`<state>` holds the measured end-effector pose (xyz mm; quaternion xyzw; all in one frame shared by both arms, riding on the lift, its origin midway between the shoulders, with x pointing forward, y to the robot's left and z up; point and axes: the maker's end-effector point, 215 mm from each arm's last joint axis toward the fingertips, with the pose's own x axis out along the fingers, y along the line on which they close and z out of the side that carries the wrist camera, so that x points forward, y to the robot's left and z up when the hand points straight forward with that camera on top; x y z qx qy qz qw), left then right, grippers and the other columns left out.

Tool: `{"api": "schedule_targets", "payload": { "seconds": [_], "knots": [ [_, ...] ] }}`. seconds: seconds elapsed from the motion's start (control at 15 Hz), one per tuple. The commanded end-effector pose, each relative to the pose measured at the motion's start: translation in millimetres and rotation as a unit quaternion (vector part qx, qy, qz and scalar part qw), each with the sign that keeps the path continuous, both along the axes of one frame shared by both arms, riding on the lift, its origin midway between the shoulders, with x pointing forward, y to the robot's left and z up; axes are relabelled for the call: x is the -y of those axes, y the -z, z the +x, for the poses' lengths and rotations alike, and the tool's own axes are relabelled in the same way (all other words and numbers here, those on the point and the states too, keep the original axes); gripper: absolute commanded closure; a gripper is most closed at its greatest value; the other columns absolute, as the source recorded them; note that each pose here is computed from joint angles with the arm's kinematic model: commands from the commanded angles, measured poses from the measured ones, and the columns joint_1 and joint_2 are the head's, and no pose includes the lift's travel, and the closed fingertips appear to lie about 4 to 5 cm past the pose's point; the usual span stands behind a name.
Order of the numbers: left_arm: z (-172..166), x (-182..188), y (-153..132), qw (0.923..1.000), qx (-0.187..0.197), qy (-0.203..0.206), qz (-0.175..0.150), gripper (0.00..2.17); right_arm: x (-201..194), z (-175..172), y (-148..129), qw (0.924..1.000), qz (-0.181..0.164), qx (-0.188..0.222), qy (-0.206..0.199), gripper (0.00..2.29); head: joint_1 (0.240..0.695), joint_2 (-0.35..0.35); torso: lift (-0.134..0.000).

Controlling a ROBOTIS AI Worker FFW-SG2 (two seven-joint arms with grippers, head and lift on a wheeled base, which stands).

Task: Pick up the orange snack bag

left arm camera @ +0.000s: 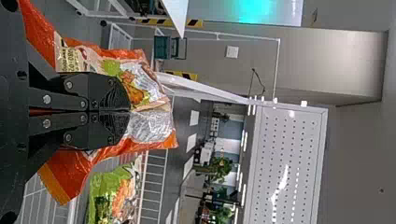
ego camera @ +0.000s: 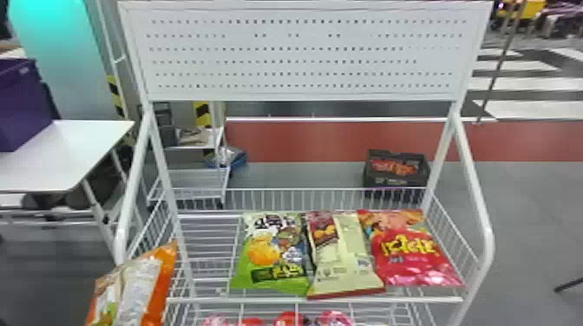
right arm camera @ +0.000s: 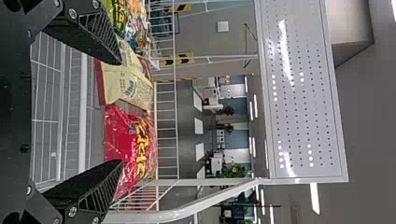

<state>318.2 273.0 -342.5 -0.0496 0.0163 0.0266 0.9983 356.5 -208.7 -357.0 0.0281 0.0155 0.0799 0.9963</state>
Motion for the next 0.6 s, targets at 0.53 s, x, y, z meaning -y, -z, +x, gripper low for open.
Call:
{"api": "schedule_targets", "payload": {
  "seconds": [0.53],
  "knots": [
    [0.5, 1.0, -1.9, 1.0, 0.004, 0.003, -0.001, 1.38, -0.6, -0.9, -1.7, 1.0, 0.001, 0.001, 0.0, 0.14, 0.499, 0.0, 0.0]
  ]
}}
